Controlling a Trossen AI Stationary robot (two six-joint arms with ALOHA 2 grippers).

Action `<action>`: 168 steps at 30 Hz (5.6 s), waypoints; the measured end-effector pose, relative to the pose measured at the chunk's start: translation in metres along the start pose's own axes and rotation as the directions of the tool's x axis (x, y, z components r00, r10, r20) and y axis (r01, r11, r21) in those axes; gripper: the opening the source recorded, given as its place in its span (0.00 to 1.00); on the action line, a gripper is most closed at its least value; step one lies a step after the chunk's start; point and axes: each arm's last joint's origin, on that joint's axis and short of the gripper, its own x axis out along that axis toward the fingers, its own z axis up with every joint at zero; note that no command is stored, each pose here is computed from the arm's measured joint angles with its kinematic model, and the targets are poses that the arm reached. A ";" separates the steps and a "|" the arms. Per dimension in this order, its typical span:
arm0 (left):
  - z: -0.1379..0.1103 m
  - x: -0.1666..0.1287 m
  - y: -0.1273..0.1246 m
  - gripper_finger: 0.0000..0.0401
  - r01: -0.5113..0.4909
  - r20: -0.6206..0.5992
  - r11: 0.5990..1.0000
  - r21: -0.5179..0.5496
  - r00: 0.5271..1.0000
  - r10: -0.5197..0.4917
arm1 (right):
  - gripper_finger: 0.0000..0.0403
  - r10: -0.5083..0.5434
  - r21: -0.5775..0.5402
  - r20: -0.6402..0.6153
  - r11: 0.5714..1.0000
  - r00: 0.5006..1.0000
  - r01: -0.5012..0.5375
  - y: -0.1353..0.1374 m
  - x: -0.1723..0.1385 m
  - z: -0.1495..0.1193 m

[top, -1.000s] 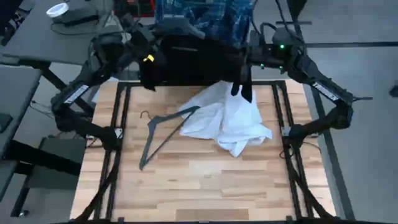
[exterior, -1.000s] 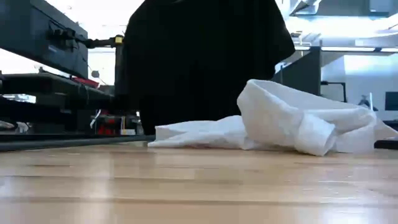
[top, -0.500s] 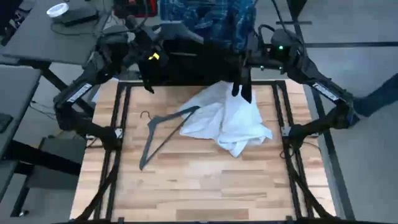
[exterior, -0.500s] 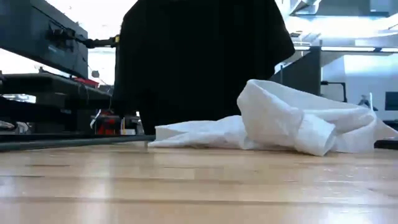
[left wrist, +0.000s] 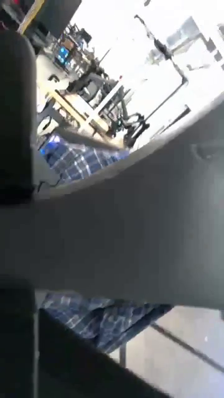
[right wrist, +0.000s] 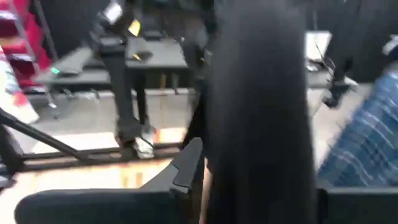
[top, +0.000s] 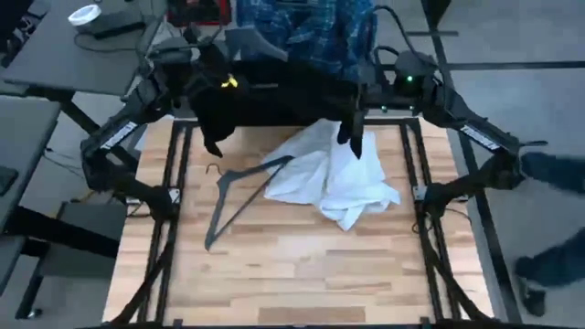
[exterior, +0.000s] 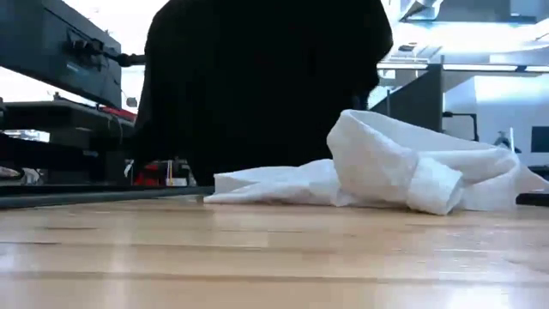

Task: Hang clothes
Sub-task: Unhang the black shirt from the rack

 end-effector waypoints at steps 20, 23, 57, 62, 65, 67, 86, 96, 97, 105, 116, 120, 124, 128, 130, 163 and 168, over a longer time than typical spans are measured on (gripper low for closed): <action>-0.013 -0.034 0.031 0.07 -0.106 -0.150 0.993 0.060 0.982 0.114 | 0.00 -0.143 -0.067 0.104 0.986 0.984 0.151 0.005 -0.067 0.019; -0.017 -0.049 0.048 0.07 -0.157 -0.151 0.987 -0.019 0.977 0.152 | 0.00 -0.213 -0.070 0.102 0.973 0.972 0.220 0.006 -0.095 0.020; 0.026 -0.114 0.091 0.06 0.450 0.658 0.799 -0.398 0.747 -0.093 | 0.00 0.267 -0.094 0.495 0.962 0.827 -0.255 0.067 -0.154 0.094; 0.021 -0.108 0.085 0.06 0.422 0.601 0.834 -0.357 0.787 -0.141 | 0.00 0.412 0.051 0.430 0.878 0.804 -0.477 0.076 -0.168 0.090; 0.020 -0.104 0.082 0.06 0.418 0.593 0.843 -0.338 0.791 -0.154 | 0.00 0.457 0.188 0.314 0.830 0.832 -0.526 0.083 -0.159 0.079; 0.020 -0.102 0.081 0.06 0.422 0.590 0.841 -0.340 0.792 -0.159 | 0.00 0.466 0.282 0.189 0.817 0.864 -0.502 0.089 -0.147 0.065; 0.015 -0.096 0.075 0.06 0.434 0.525 0.830 -0.352 0.825 -0.208 | 0.00 -0.071 0.193 -0.839 0.889 0.540 0.416 0.112 -0.009 -0.159; 0.012 -0.095 0.072 0.06 0.433 0.493 0.840 -0.329 0.837 -0.238 | 0.00 -0.023 0.206 -0.850 0.905 0.527 0.373 0.107 0.035 -0.179; 0.012 -0.095 0.072 0.06 0.432 0.493 0.840 -0.327 0.837 -0.238 | 0.00 -0.024 0.211 -0.843 0.904 0.537 0.372 0.105 0.035 -0.177; 0.011 -0.095 0.071 0.06 0.424 0.488 0.856 -0.297 0.838 -0.245 | 0.01 0.046 0.302 -0.818 0.883 0.573 0.360 0.093 0.038 -0.173; 0.008 -0.093 0.070 0.06 0.396 0.441 0.873 -0.284 0.863 -0.247 | 0.37 0.127 0.385 -0.834 0.832 0.538 0.400 0.069 0.031 -0.169; -0.004 -0.080 0.056 0.06 0.427 0.305 0.837 -0.343 0.893 -0.331 | 0.47 0.132 0.371 -0.826 0.859 0.548 0.353 0.054 0.021 -0.149; -0.026 -0.057 0.031 0.06 0.441 0.107 0.773 -0.457 0.889 -0.444 | 0.49 0.092 0.370 -0.765 0.873 0.637 0.318 0.035 0.009 -0.119; -0.054 -0.029 -0.003 0.06 0.393 -0.063 0.697 -0.600 0.845 -0.531 | 0.49 0.031 0.384 -0.671 0.869 0.741 0.312 0.017 0.002 -0.096; -0.076 -0.019 -0.023 0.06 0.345 -0.178 0.683 -0.643 0.801 -0.572 | 0.48 0.006 0.393 -0.642 0.861 0.767 0.322 0.010 -0.001 -0.091; -0.254 -0.057 -0.192 0.20 0.098 -0.527 0.548 -0.830 0.182 -0.830 | 0.48 -0.136 0.418 -0.456 0.839 0.879 0.347 -0.027 0.009 -0.077; -0.253 -0.060 -0.193 0.32 0.129 -0.466 0.476 -0.870 0.104 -0.879 | 0.48 -0.142 0.383 -0.456 0.860 0.879 0.338 -0.029 0.008 -0.077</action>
